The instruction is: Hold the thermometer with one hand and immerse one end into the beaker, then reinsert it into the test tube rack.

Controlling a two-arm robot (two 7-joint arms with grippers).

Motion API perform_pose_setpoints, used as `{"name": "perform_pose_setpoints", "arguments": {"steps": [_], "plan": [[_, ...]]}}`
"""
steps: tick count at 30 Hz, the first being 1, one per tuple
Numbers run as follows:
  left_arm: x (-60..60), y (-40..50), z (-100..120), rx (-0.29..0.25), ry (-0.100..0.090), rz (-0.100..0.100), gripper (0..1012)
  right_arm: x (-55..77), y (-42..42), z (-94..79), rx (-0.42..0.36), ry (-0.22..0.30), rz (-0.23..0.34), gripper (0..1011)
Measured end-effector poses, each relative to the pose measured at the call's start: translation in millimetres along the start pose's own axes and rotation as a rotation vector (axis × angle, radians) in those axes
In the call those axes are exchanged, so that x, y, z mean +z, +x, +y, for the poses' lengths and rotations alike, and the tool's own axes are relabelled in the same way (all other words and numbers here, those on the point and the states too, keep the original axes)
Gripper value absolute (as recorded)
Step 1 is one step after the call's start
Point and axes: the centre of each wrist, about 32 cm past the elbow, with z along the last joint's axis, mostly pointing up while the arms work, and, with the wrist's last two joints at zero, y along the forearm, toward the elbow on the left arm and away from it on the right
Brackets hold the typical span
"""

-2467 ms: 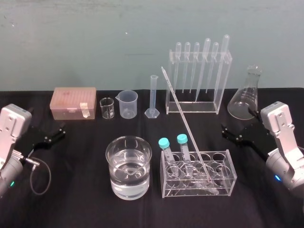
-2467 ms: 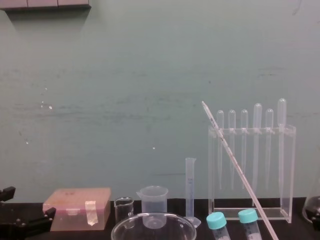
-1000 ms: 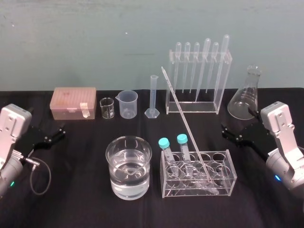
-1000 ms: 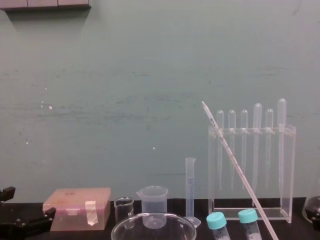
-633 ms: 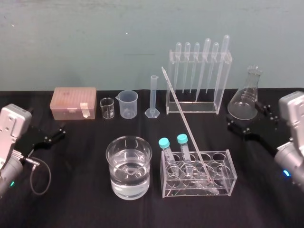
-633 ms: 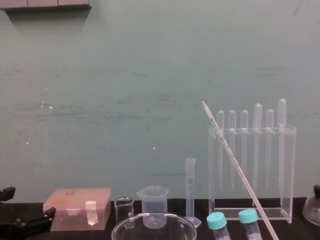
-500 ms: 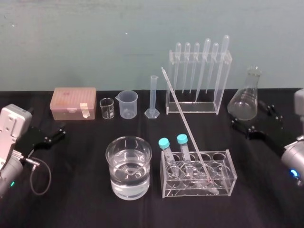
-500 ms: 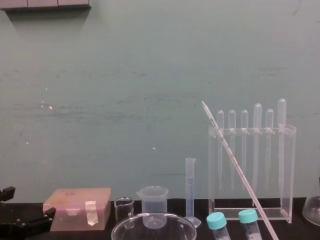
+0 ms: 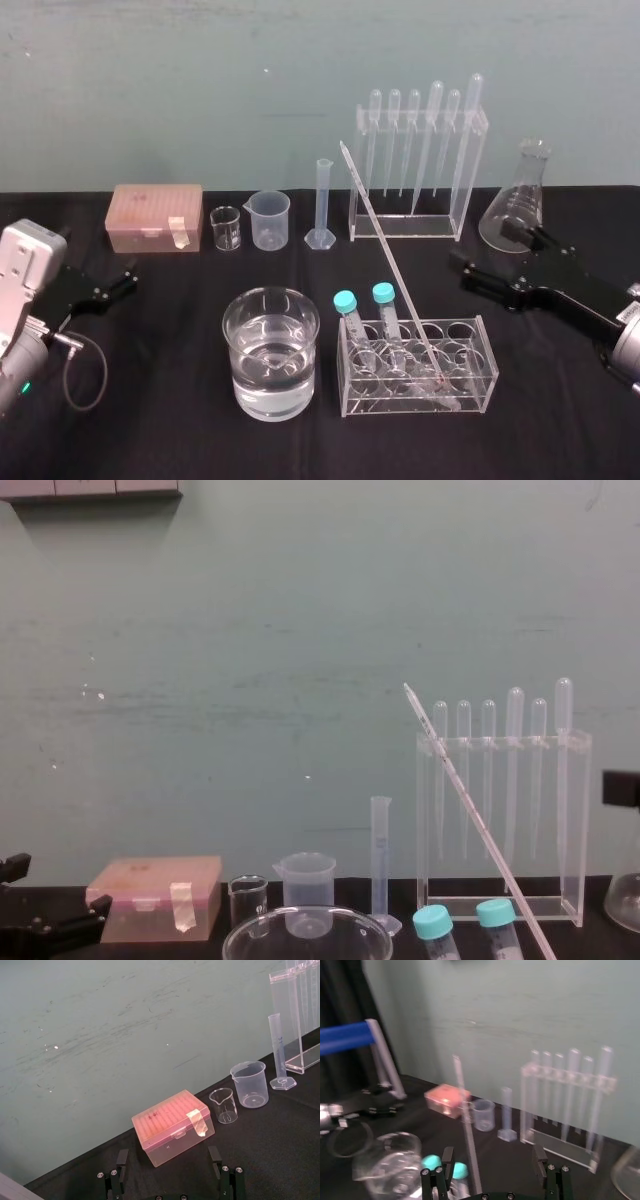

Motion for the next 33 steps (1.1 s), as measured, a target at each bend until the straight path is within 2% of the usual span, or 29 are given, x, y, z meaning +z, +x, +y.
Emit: {"name": "perform_pose_setpoints", "arguments": {"steps": [6,10,12,13,14,19,20,25,33], "plan": [[0.0,0.0,0,0.000,0.000,0.000,1008,12.4,-4.1,7.8,0.067,0.002,-0.009,1002],[0.0,0.0,0,0.000,0.000,0.000,1008,14.9,-5.9,24.0,0.083,-0.021,-0.016,1003],[0.0,0.0,0,0.000,0.000,0.000,1008,16.5,-7.4,40.6,0.093,-0.042,-0.023,1003],[0.0,0.0,0,0.000,0.000,0.000,1008,16.5,-7.4,40.6,0.093,-0.042,-0.023,1003],[0.0,0.0,0,0.000,0.000,0.000,1008,17.3,-8.3,48.1,0.097,-0.054,-0.028,1003],[0.0,0.0,0,0.000,0.000,0.000,1008,20.0,-11.5,74.2,0.091,-0.097,-0.039,1002],[0.0,0.0,0,0.000,0.000,0.000,1008,20.0,-11.5,74.2,0.091,-0.097,-0.039,1002],[0.0,0.0,0,0.000,0.000,0.000,1008,23.1,-14.5,97.5,0.083,-0.126,-0.057,1002],[0.0,0.0,0,0.000,0.000,0.000,1008,23.8,-13.6,114.1,0.067,-0.139,-0.069,1003]]}}
